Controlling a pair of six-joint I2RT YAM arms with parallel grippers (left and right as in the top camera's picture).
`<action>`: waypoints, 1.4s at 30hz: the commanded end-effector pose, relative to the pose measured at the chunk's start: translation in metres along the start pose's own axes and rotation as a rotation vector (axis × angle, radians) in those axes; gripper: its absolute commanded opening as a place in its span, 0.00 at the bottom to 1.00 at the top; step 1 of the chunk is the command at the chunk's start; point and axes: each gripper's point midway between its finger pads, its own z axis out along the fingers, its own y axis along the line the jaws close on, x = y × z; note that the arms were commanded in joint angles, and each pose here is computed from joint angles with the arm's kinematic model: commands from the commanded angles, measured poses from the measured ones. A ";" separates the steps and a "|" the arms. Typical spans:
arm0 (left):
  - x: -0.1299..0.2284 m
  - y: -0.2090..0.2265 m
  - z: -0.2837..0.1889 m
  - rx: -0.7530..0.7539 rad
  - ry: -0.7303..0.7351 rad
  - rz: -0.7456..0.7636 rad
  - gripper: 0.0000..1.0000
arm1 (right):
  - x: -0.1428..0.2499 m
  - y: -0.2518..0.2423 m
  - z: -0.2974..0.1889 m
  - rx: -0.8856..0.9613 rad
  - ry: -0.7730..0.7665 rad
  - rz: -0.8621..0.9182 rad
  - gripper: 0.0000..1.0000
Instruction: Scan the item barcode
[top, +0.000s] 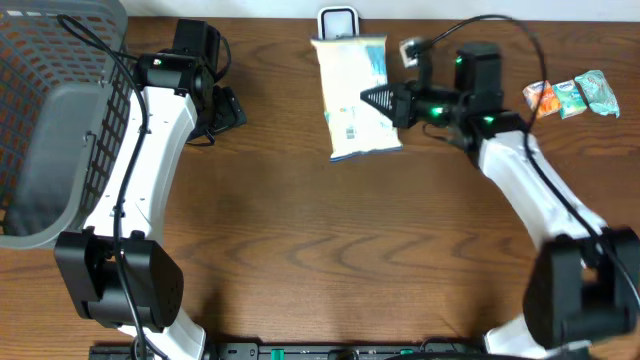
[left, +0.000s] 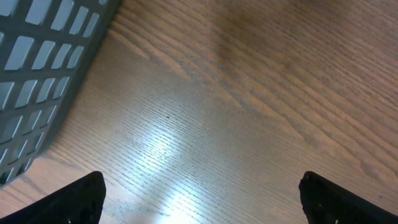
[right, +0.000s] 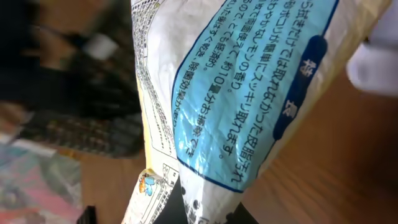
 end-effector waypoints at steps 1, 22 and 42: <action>-0.002 0.003 -0.002 -0.009 -0.010 0.013 0.98 | -0.025 0.039 -0.015 -0.067 -0.058 -0.129 0.01; -0.002 0.003 -0.002 -0.009 -0.010 0.013 0.98 | -0.089 0.074 -0.013 0.073 -0.330 -0.464 0.01; -0.002 0.003 -0.002 -0.009 -0.010 0.013 0.98 | -0.061 0.021 -0.009 0.278 -0.213 -0.326 0.01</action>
